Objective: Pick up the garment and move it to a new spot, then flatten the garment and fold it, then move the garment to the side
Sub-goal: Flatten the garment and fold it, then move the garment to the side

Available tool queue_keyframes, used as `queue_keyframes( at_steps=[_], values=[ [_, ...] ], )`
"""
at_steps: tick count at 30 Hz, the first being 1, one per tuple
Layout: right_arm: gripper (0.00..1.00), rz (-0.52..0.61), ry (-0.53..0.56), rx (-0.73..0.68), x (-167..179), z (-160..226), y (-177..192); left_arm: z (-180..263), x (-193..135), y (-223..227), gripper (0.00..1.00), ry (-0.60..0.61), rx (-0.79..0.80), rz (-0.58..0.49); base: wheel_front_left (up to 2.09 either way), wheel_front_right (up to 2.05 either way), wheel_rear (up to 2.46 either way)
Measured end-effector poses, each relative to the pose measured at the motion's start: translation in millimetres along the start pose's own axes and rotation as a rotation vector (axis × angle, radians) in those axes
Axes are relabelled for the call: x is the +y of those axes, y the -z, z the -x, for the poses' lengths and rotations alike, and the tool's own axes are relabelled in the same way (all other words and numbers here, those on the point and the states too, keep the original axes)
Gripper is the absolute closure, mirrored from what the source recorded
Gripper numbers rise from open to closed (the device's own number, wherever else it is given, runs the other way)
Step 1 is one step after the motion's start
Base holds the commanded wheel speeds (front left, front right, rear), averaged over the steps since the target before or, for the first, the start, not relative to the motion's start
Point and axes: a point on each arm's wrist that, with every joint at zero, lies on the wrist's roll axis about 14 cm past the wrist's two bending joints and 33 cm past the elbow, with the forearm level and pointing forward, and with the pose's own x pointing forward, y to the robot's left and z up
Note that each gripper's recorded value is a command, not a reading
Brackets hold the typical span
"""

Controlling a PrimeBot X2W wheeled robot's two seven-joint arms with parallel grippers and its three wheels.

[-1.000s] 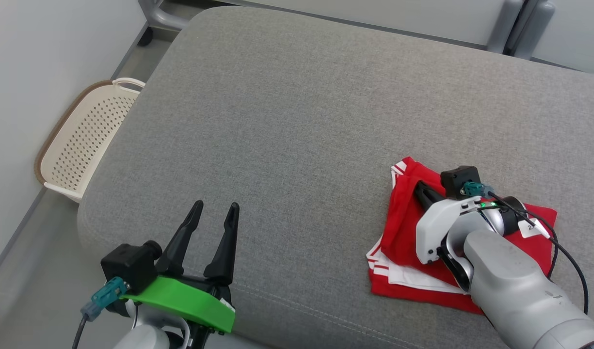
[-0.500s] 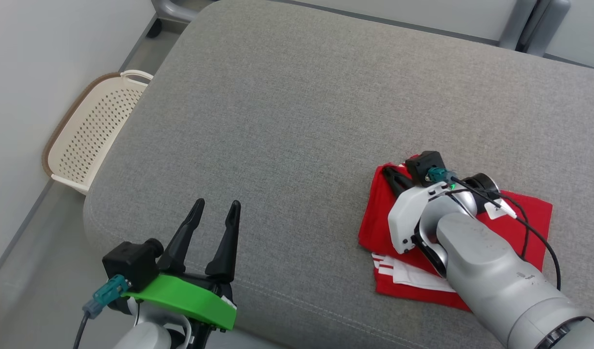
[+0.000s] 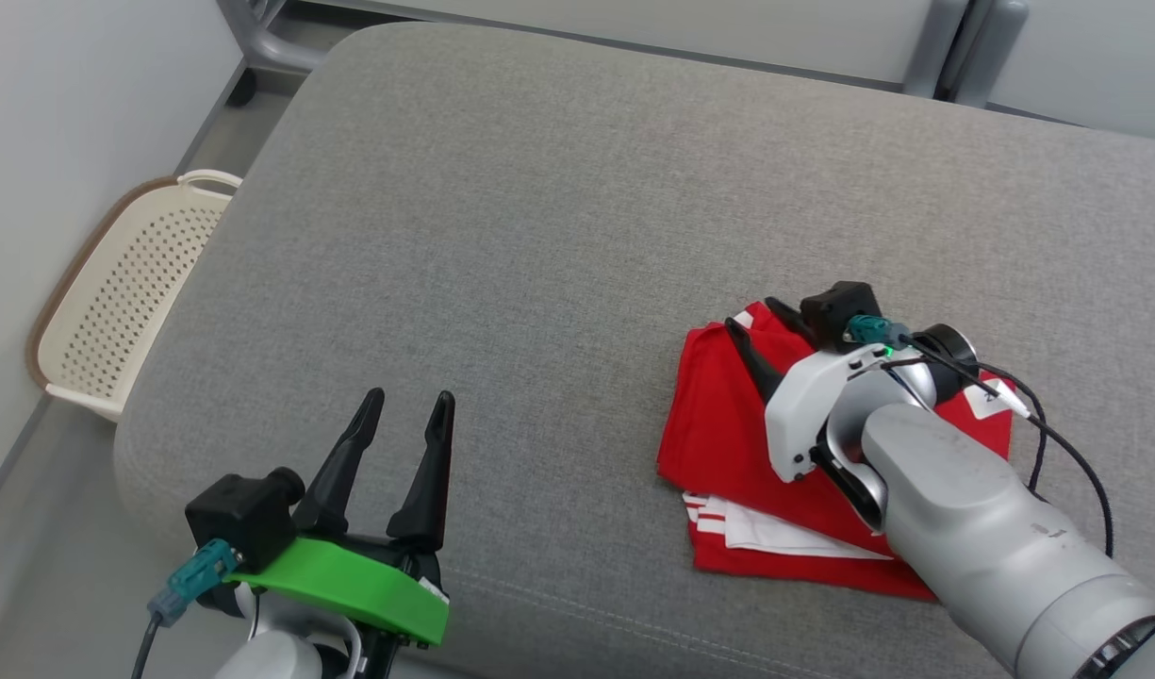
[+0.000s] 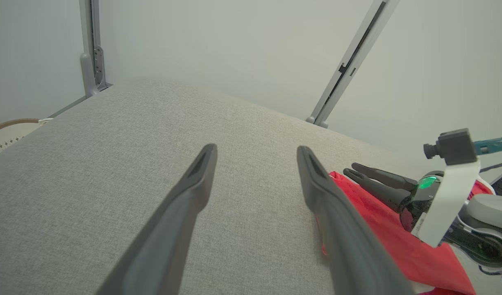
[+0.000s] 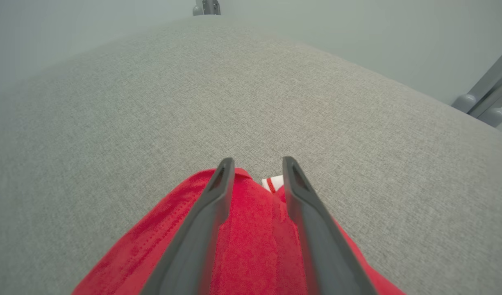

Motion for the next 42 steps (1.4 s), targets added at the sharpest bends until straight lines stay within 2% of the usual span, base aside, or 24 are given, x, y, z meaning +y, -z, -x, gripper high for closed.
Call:
queue_keyframes(
  at_steps=[8, 13, 18, 27, 28, 37, 42],
  values=[
    [0.0, -0.087, 0.157, -0.052, -60.9, 37.1, -9.3, -5.0, -15.7, 1.9, 0.0, 0.057, 0.011, -0.001, 0.0, 0.0, 0.0],
    [0.0, -0.148, 0.247, -0.026, -91.5, 69.4, 5.4, -7.9, -25.4, 2.9, 0.0, 0.089, 0.016, -0.001, 0.0, 0.0, 0.0],
    [0.0, -0.217, 0.3, 0.025, -106.7, 99.9, 25.7, -8.4, -33.0, 5.6, 0.0, 0.112, 0.025, 0.003, 0.0, 0.0, 0.0],
    [0.0, -0.407, 0.331, 0.15, -106.3, 138.7, 66.0, -10.3, -41.5, 7.6, 0.0, 0.14, 0.032, 0.007, 0.0, 0.0, 0.0],
    [0.0, -0.462, 0.329, 0.174, -104.0, 142.0, 72.3, -10.5, -41.7, 8.0, 0.0, 0.14, 0.033, 0.008, 0.0, 0.0, 0.0],
    [0.0, -0.7, 0.276, 0.219, -83.6, 130.9, 81.9, -7.9, -34.1, 9.7, 0.0, 0.114, 0.037, 0.014, 0.0, 0.0, 0.0],
    [0.0, -0.751, 0.246, 0.247, -72.0, 117.1, 85.0, -5.7, -27.7, 9.6, 0.0, 0.094, 0.036, 0.013, 0.0, 0.0, 0.0]
  ],
)
